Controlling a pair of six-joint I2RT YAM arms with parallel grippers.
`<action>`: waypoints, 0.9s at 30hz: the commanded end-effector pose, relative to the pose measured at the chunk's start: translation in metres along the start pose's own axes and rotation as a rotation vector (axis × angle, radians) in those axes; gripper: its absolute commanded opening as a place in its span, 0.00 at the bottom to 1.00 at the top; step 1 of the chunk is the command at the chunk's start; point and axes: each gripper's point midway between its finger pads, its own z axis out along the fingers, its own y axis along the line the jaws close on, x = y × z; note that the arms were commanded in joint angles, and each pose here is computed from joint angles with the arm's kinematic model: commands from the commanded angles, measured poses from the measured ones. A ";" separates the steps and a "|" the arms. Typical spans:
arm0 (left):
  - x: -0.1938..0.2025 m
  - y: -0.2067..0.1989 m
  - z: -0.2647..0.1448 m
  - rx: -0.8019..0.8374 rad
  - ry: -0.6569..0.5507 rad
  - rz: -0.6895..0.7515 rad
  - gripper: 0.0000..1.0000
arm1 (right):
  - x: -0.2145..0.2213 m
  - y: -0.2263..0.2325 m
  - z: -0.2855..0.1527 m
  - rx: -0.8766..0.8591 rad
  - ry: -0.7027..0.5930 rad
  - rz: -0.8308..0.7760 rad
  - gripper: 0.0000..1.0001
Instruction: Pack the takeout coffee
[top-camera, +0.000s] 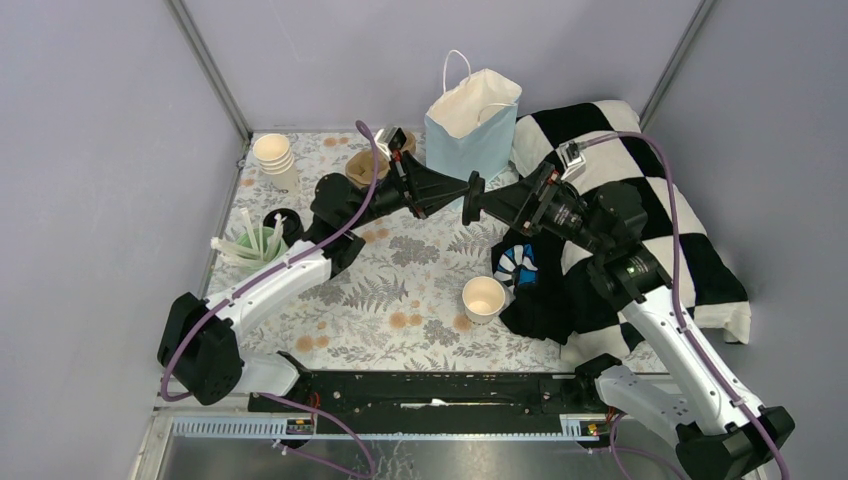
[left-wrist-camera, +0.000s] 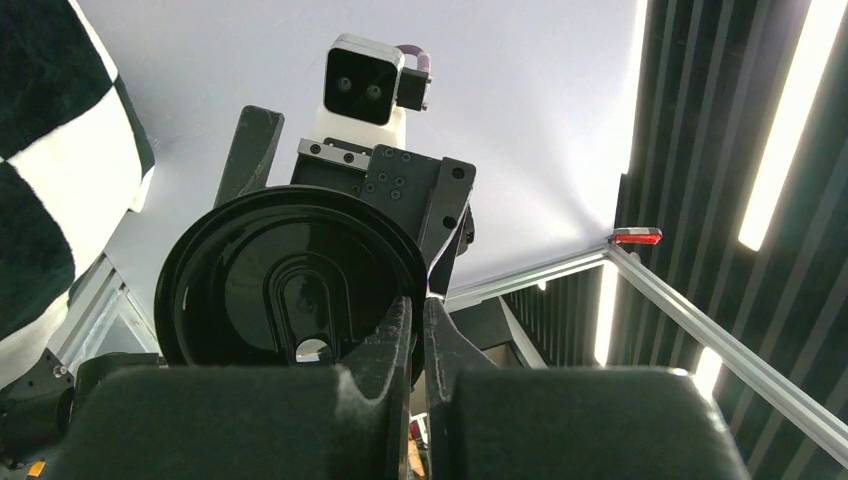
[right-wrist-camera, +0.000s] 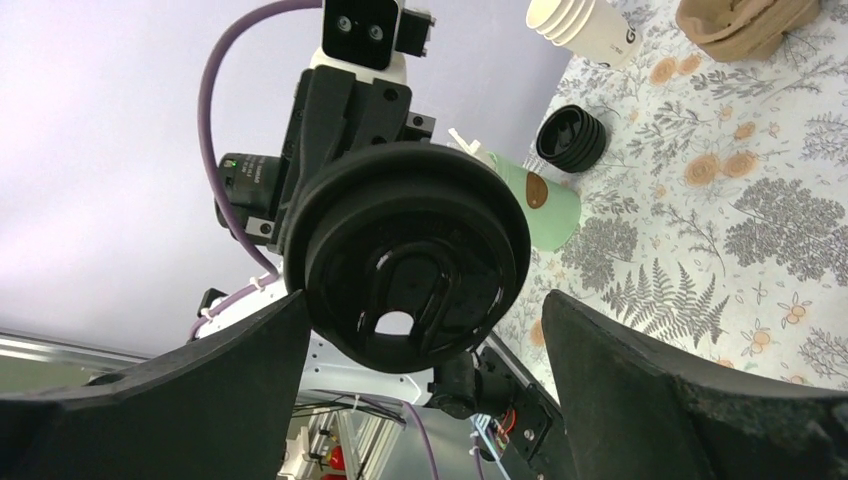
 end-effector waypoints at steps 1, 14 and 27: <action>0.010 -0.027 -0.004 0.094 0.013 0.045 0.06 | -0.010 0.019 0.001 -0.086 -0.031 -0.020 0.91; 0.010 -0.026 -0.002 0.097 0.018 0.037 0.05 | -0.008 0.019 0.005 -0.115 -0.015 0.004 0.86; 0.008 -0.021 -0.001 0.091 0.018 0.025 0.05 | -0.007 0.015 0.006 -0.108 -0.014 0.013 0.76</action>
